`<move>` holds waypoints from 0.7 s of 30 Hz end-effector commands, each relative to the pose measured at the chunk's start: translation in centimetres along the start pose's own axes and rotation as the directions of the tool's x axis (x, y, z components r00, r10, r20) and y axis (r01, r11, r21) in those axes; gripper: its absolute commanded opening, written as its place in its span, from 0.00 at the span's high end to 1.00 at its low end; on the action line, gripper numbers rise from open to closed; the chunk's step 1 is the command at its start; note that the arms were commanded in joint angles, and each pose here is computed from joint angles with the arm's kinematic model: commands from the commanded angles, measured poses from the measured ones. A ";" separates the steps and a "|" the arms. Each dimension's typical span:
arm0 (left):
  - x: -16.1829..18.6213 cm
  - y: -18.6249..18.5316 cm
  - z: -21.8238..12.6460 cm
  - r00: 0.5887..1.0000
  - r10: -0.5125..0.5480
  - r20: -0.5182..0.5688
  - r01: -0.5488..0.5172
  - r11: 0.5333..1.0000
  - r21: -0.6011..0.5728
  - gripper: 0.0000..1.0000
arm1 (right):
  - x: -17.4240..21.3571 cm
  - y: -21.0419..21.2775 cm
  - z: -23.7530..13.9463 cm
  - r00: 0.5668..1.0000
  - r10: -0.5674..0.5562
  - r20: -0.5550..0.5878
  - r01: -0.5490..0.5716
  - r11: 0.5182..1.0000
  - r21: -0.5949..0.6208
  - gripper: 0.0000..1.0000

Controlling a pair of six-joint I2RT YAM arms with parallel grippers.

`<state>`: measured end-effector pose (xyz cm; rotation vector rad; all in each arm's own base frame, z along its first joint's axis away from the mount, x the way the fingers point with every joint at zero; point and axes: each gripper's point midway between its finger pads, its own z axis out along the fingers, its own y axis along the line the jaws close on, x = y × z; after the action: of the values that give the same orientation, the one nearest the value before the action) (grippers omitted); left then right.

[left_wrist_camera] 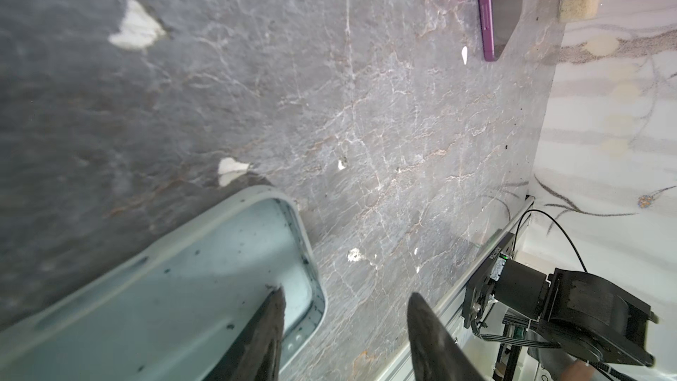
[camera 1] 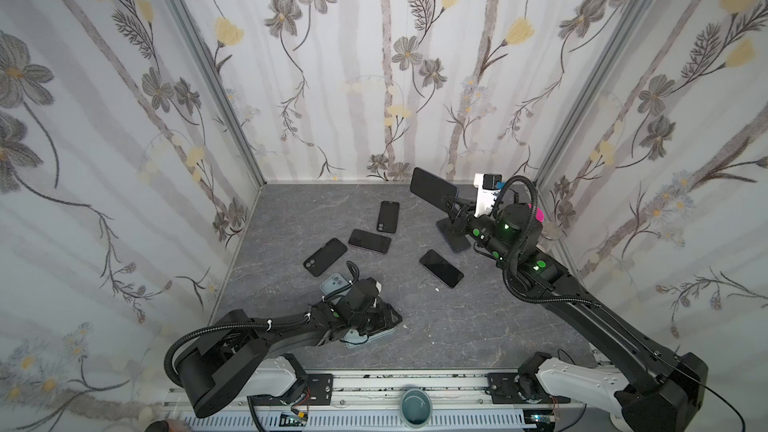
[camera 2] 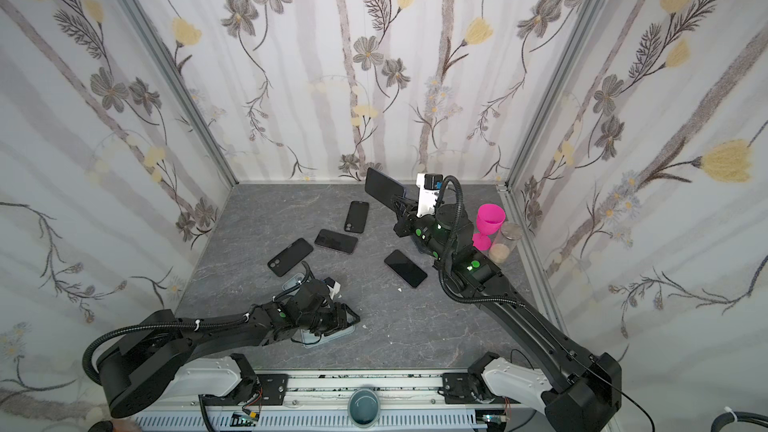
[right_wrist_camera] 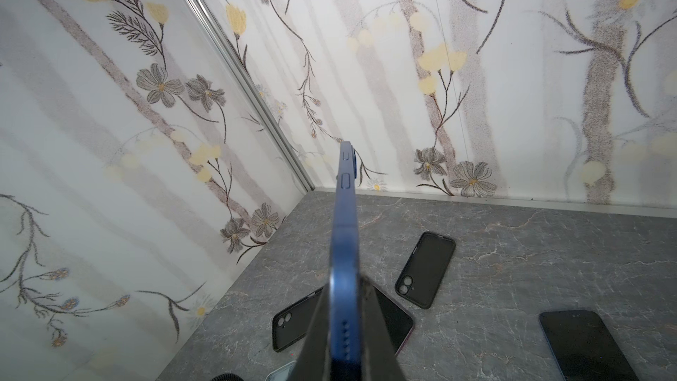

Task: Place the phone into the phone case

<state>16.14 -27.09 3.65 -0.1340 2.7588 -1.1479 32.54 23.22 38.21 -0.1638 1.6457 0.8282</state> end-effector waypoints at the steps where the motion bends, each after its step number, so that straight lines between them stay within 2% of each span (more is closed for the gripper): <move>1: -0.4 -1.1 0.5 1.000 -0.023 0.006 0.023 0.999 0.047 0.47 | -2.6 0.9 -0.5 0.995 0.006 0.101 -0.003 0.999 -0.034 1.00; 6: -0.2 -1.8 1.5 0.999 -0.039 -0.013 0.040 0.996 0.076 0.48 | -2.8 0.8 -0.7 0.994 0.008 0.106 -0.004 0.999 -0.032 1.00; 21: -2.1 -6.8 6.4 0.996 0.057 -0.075 -0.045 0.986 0.158 0.47 | -2.7 0.1 -0.7 0.995 0.012 0.103 -0.011 1.000 -0.015 1.00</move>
<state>19.06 -34.73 3.55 -0.0615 2.7455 -1.3232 32.82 22.33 38.57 -0.1364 1.6318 0.8201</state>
